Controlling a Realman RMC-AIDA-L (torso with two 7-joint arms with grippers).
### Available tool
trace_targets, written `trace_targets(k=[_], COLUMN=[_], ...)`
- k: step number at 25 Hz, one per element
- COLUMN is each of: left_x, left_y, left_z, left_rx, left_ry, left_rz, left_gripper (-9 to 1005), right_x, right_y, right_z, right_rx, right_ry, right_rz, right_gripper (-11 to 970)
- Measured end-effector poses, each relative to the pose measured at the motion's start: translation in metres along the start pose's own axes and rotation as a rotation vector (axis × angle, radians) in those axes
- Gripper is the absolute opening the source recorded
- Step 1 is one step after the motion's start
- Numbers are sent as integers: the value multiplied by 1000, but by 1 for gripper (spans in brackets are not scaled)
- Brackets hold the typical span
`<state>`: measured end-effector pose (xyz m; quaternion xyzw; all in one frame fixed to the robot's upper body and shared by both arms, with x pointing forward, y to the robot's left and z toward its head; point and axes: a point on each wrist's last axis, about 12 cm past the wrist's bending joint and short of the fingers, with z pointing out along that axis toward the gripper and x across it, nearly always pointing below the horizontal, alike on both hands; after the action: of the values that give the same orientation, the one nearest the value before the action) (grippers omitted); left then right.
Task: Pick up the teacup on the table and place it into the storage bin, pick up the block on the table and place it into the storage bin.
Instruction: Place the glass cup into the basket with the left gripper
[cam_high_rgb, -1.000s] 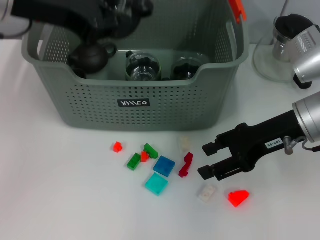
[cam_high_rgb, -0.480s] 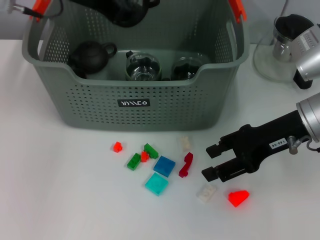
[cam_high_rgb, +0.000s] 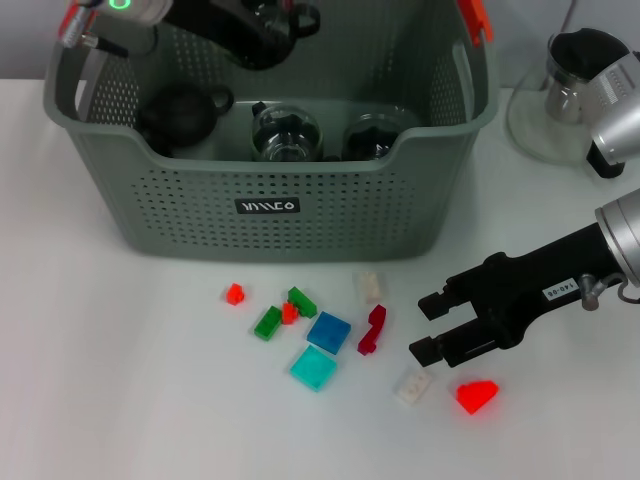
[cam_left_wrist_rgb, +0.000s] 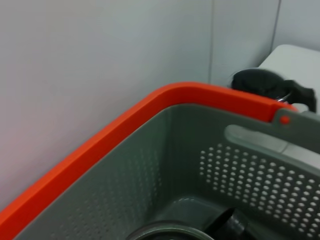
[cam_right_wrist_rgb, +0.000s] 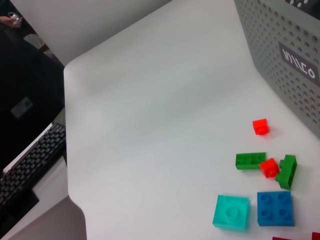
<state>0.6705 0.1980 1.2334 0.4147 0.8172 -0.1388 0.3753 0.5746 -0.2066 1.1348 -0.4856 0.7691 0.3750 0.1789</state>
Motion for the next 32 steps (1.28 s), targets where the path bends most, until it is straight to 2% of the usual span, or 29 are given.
trace_targets(k=[13,32], left_x=[6,12], left_y=[-7,-13], left_z=[34,60], left_rx=[-63,-159], left_ry=[10,52], left_rz=[24,81], left_gripper=[45,45], right_x=[-1,1], right_y=[0,1], right_z=[2,6], right_rx=[3,-3], right_ry=[0,-2], right_rz=[-3,4], right_gripper=[748,748])
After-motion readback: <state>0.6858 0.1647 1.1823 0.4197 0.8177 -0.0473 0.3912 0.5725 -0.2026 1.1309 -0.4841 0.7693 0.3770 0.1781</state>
